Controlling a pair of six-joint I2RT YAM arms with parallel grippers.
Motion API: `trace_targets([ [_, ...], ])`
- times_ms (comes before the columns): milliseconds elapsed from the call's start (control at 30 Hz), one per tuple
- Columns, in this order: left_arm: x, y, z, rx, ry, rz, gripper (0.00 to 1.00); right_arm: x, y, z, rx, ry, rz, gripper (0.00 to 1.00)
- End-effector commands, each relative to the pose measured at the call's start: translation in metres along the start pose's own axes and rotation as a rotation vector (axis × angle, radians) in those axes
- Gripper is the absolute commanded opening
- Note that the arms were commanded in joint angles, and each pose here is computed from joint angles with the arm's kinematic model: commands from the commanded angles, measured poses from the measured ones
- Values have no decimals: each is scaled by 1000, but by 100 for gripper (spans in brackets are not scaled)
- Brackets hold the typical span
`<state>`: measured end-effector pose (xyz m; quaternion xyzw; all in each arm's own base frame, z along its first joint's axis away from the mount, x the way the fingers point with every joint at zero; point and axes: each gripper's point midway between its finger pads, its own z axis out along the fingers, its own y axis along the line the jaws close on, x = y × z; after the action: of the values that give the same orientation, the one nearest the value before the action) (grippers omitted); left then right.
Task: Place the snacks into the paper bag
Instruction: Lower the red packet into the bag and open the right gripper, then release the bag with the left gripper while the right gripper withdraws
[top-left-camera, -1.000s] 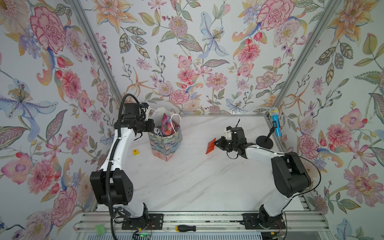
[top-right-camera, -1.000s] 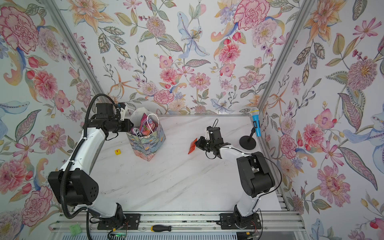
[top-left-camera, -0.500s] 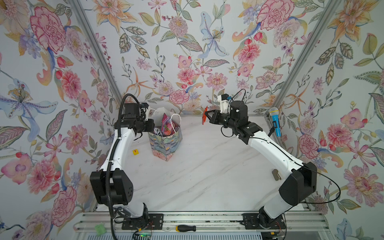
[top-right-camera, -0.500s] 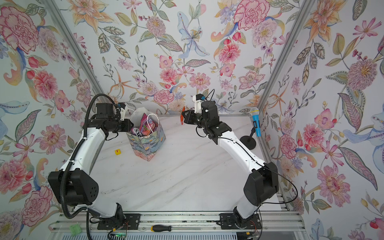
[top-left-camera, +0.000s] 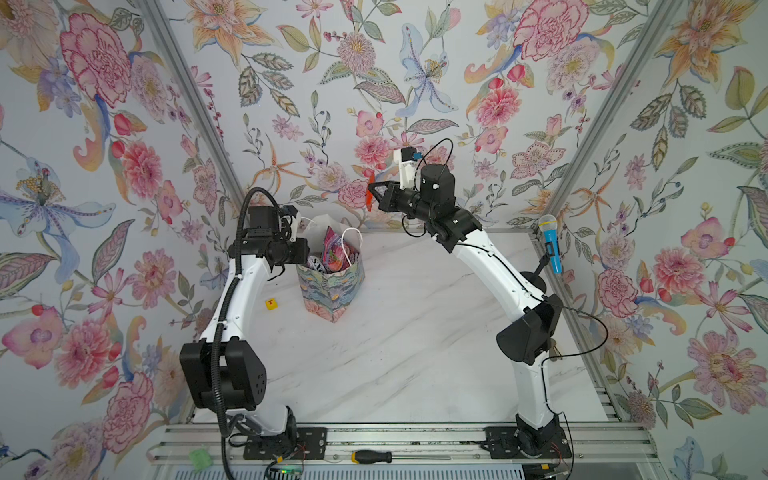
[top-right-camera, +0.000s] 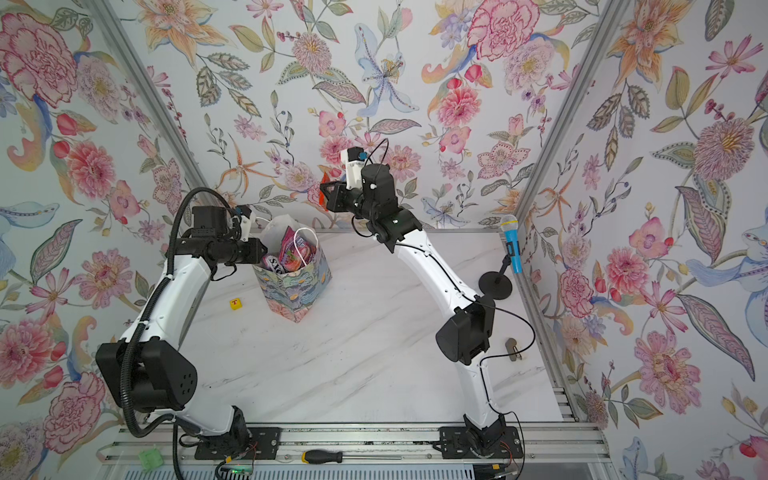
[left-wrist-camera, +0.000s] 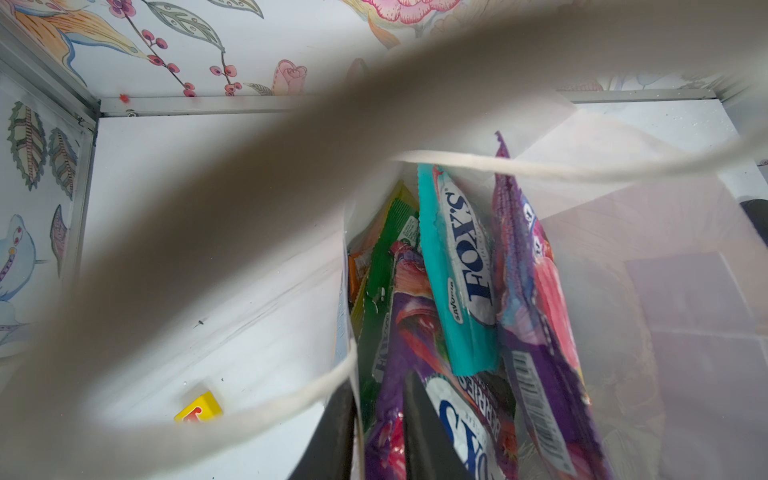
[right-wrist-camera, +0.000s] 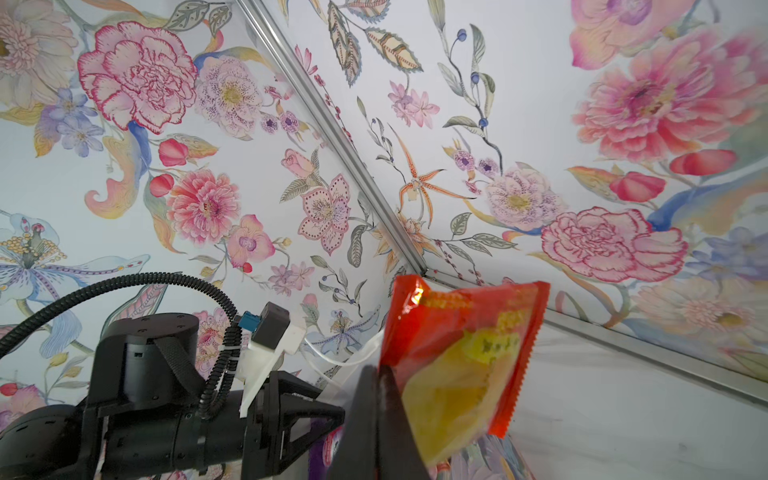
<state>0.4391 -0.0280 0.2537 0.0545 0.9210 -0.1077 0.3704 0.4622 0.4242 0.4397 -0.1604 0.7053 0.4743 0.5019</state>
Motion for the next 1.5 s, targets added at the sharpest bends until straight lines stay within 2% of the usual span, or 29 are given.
trace_targets([
  [0, 2, -1, -7, 14, -7, -2, 22, 6, 35, 6, -73, 28, -38, 0],
  [267, 2, -1, -7, 16, -6, -1, 22, 49, 50, 8, -72, 141, -69, 0],
  [533, 2, -1, -7, 15, -6, -2, 22, 98, 43, -2, 23, 264, -119, 0],
  [667, 2, -1, -7, 17, -8, -3, 22, 120, 42, 6, 22, 326, -118, 0],
  [767, 2, -1, -7, 17, -6, -3, 22, 137, 45, 17, -9, 381, -96, 26],
  [833, 2, -1, -7, 16, -6, -3, 22, 142, 52, 23, -40, 392, -87, 37],
  [933, 1, -1, -7, 16, -8, -3, 22, 140, 58, 26, -53, 380, -93, 44],
  [1033, -4, -6, -18, 28, -36, 5, 24, 130, 59, 24, -46, 357, -97, 46],
  [1167, -11, -12, -27, 47, -70, 13, 31, 108, 63, 13, -38, 315, -127, 48],
  [1233, -14, -12, -32, 39, -82, 15, 39, 97, 63, 7, -33, 294, -138, 48],
  [1367, -23, -18, -46, 53, -135, 28, 59, 75, 62, -11, -10, 237, -156, 50],
  [1467, -28, -23, -55, 64, -163, 40, 80, 58, 57, -26, 13, 175, -164, 53],
])
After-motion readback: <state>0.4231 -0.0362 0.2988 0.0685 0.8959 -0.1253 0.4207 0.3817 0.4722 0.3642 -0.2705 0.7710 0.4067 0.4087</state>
